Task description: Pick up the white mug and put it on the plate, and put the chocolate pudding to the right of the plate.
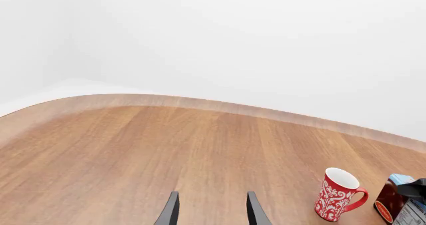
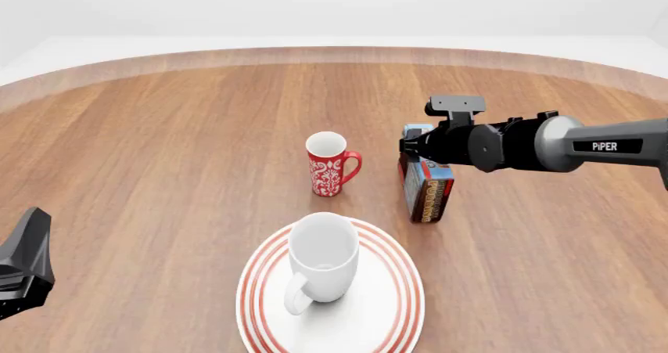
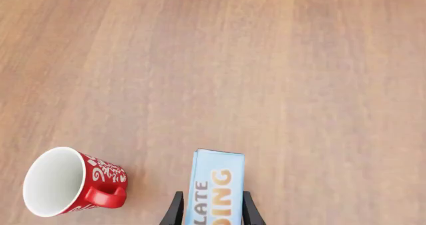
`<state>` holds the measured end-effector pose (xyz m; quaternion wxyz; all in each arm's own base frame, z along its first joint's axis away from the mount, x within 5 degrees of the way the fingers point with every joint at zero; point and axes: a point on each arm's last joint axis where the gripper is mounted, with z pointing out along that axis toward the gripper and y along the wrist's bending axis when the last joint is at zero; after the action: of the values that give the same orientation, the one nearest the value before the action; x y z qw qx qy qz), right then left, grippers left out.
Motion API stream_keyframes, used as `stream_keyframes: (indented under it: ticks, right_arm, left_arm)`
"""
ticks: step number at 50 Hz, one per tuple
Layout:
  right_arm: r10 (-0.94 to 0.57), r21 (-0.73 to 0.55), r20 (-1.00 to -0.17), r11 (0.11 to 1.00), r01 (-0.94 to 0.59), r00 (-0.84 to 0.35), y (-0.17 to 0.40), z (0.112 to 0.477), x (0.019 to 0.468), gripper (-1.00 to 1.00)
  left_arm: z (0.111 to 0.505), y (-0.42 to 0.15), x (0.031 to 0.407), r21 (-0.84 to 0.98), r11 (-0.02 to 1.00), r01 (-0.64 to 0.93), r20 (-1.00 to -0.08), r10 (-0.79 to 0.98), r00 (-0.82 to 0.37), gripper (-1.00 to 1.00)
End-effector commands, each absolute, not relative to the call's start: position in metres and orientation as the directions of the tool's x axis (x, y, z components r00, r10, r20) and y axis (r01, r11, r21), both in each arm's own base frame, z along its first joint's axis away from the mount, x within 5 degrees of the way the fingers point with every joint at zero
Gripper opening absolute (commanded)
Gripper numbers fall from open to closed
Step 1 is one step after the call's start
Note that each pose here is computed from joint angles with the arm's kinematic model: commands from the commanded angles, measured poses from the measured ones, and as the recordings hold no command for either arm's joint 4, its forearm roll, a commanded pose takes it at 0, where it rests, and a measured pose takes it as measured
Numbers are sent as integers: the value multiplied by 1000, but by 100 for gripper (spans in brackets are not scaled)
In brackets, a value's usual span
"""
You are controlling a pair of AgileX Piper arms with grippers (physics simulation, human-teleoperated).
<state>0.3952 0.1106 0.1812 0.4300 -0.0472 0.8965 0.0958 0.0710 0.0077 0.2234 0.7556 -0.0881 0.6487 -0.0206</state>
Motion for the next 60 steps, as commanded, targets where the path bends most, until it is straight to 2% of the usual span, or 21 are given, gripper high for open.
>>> stream_keyframes:
  ticks: [1,22,60]
  right_arm:
    - [-46,95,-769,978,-185,-637,107,174,396,-100]
    - [-39,85,-792,981,-174,-609,95,188,389,-100]
    - [14,110,-844,983,-146,-536,76,243,349,-100]
  left_arm:
    - [223,8,71,-160,984,-83,-977,-145,157,100]
    - [223,8,73,-164,983,-79,-977,-150,153,100]
    - [223,8,73,-160,984,-81,-977,-146,154,100]
